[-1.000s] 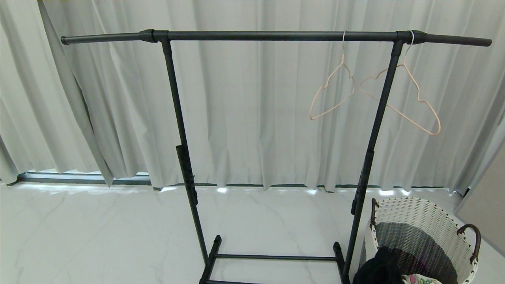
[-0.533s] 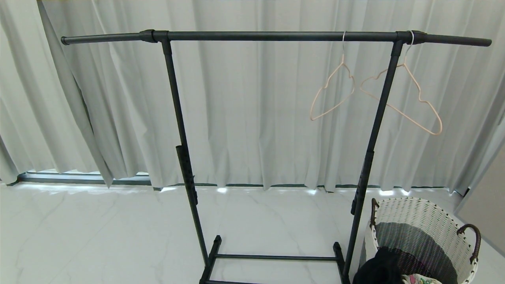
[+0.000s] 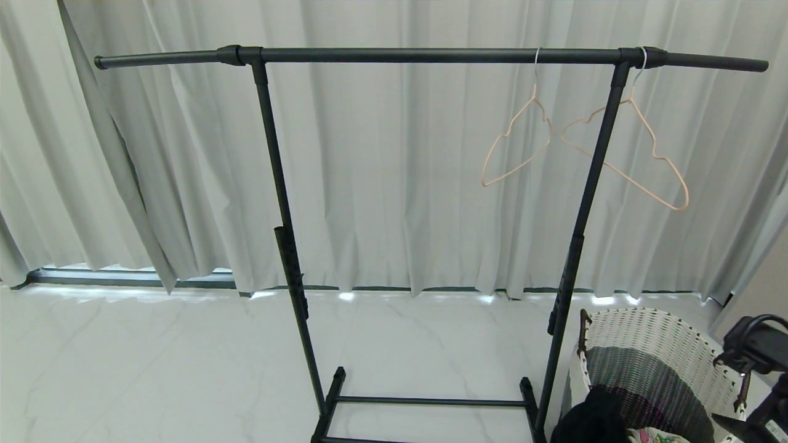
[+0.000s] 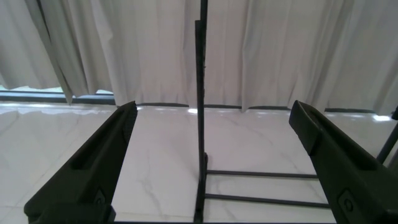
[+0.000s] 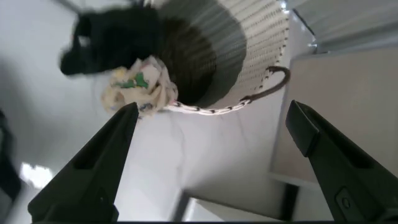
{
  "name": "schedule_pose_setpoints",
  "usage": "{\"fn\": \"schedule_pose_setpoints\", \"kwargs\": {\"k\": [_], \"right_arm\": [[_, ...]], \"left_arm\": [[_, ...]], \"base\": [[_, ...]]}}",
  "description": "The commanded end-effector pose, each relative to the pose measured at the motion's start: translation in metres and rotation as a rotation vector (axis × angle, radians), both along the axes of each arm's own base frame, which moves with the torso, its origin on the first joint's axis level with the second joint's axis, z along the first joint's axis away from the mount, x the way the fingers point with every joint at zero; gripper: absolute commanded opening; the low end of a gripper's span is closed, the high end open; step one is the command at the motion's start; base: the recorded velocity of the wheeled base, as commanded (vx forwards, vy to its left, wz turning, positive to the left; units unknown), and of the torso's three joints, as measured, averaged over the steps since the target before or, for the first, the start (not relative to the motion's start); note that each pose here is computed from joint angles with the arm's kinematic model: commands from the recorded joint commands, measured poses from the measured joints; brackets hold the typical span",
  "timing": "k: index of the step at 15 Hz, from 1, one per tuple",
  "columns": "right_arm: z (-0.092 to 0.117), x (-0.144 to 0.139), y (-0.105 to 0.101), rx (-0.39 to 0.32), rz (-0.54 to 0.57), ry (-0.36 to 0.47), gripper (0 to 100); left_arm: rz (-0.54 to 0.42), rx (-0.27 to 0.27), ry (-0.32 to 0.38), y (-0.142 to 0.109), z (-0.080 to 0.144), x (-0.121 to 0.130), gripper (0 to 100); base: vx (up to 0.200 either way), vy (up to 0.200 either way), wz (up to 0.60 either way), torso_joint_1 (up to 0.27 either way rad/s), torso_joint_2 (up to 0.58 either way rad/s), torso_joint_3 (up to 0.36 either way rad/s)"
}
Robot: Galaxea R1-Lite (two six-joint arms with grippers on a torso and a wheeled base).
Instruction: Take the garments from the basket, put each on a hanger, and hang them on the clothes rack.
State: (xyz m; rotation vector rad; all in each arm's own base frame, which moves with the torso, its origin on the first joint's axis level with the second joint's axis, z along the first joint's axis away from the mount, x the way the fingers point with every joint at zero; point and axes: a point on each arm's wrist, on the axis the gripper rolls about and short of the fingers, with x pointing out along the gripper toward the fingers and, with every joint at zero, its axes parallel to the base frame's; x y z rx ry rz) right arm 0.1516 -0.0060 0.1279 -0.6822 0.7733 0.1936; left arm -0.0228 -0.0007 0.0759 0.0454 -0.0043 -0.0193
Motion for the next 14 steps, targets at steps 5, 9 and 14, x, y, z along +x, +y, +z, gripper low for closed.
{"fn": "schedule_pose_setpoints", "kwargs": {"k": [5,9,14], "right_arm": [[-0.102,0.030,0.008,-0.069,0.130,0.306,100],[-0.116,0.038,0.009,-0.113,0.130,0.312,100],[-0.122,0.042,0.008,-0.147,0.110,0.314,100]], "left_arm": [[0.002,-0.002,-0.001,0.000,0.000,0.000,100],[0.002,-0.001,-0.001,0.000,0.000,0.000,100],[0.001,-0.002,-0.002,0.000,0.000,0.000,100]], "base": [[0.000,0.000,0.00,0.000,0.00,0.000],[0.000,0.000,0.00,0.000,0.00,0.000],[0.000,0.000,0.00,0.000,0.00,0.000]]}}
